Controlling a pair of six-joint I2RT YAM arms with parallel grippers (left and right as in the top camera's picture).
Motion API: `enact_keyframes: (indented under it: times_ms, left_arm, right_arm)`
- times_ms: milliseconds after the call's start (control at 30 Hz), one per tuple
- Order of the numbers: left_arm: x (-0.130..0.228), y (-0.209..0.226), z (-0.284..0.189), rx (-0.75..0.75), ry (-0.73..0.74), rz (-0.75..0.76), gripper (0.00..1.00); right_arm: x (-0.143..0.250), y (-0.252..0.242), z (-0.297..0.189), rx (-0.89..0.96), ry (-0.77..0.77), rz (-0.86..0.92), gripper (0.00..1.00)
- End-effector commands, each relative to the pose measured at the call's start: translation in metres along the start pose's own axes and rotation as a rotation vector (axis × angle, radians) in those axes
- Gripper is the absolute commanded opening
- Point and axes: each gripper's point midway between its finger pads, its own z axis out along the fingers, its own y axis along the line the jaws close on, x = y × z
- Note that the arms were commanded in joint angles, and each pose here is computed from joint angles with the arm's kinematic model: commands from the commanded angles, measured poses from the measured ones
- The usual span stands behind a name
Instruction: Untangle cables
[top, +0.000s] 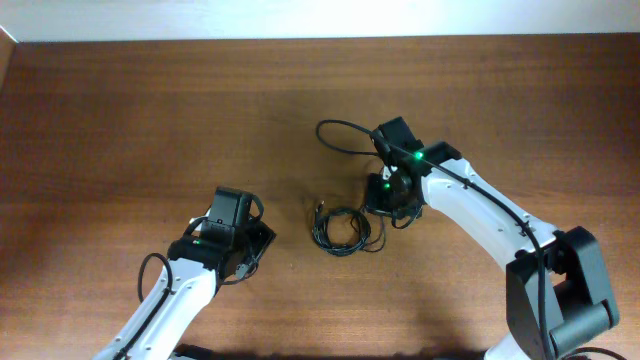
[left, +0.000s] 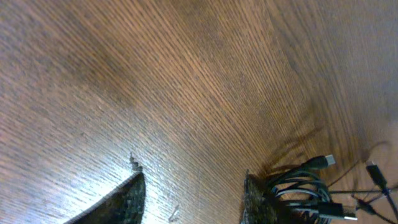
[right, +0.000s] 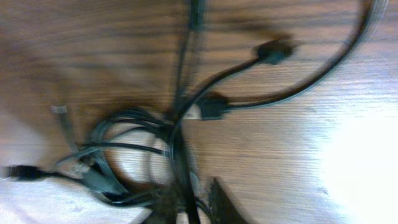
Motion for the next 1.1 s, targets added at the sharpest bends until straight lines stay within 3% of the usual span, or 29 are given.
enact_keyframes:
  times_ms: [0,67,100,133,200,367,433,533,600,700,800,867,1067]
  left_arm:
    - [-0.003,0.001,0.000,-0.008,-0.013,0.003,0.64]
    - [-0.003,0.003,0.000,-0.017,-0.011,0.002,0.79]
    - [-0.003,0.003,0.000,-0.018,-0.010,0.002,1.00]
    - [-0.002,0.003,0.000,-0.019,-0.010,0.002,0.99]
    - [-0.002,0.003,0.000,-0.019,-0.009,0.002,0.99]
    - [-0.002,0.003,0.000,-0.019,-0.009,0.002,0.99]
    - [-0.002,0.003,0.000,-0.019,-0.009,0.002,0.99]
    - [-0.002,0.003,0.000,-0.019,-0.010,0.002,0.99]
    - [-0.002,0.003,0.000,-0.019,-0.009,0.002,0.99]
    - [-0.002,0.003,0.000,-0.019,-0.009,0.002,0.99]
    - [-0.011,0.007,-0.001,-0.040,-0.062,0.002,0.99]
    - [-0.011,0.007,-0.001,-0.039,-0.062,0.002,0.99]
    - [-0.012,0.007,-0.001,-0.040,-0.062,0.002,0.99]
  right_arm:
    - [0.002,-0.031,0.000,0.162,-0.028,0.055,0.38]
    - [0.005,-0.035,-0.001,0.187,-0.006,-0.063,0.88]
    - [0.004,-0.047,-0.004,0.248,-0.003,-0.192,0.98]
    - [0.005,-0.061,-0.016,0.323,0.013,-0.216,0.98]
    - [0.001,-0.053,-0.053,0.305,-0.020,-0.209,0.99]
    - [0.013,-0.013,-0.162,0.006,-0.260,-0.137,0.98]
    - [0.027,-0.008,-0.178,-0.064,-0.267,-0.152,0.99]
    - [0.037,-0.005,-0.148,-0.077,-0.168,-0.155,0.99]
    - [0.066,0.025,-0.101,-0.216,0.007,-0.300,0.98]
    - [0.070,0.049,-0.073,-0.228,-0.008,-0.478,0.95]
    - [0.055,0.047,-0.030,-0.186,-0.010,-0.471,0.94]
    - [0.049,0.045,0.011,-0.155,0.041,-0.458,0.82]
    - [0.028,0.015,0.052,0.042,0.008,-0.345,0.82]
